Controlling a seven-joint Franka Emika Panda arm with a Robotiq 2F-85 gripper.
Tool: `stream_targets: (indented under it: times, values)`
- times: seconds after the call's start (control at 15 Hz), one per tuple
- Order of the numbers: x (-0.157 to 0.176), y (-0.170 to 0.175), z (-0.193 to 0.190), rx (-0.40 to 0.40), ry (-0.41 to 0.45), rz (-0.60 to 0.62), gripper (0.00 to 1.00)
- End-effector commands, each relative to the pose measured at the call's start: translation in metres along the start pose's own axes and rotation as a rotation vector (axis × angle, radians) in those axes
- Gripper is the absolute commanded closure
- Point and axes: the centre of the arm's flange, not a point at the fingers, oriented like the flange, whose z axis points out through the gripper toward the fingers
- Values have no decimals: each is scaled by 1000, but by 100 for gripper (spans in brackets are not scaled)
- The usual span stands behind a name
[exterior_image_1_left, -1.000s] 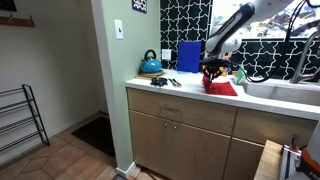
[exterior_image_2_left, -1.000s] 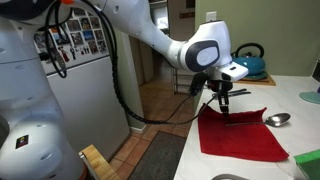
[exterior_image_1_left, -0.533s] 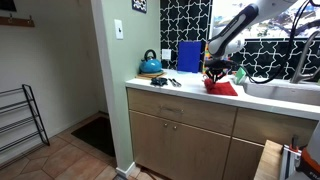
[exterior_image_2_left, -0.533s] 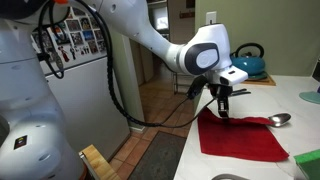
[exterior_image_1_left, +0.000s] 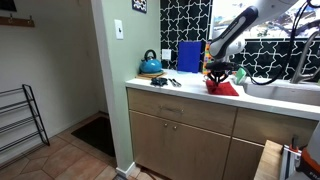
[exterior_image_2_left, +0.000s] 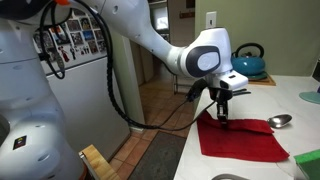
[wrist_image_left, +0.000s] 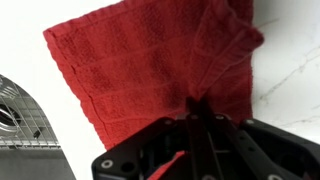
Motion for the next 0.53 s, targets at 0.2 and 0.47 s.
stream_targets:
  times: [0.2,0.47]
  values:
    - [1,-2,22,-43,-22,-21,99]
    - [3,2,13,-30,-18,-34,54]
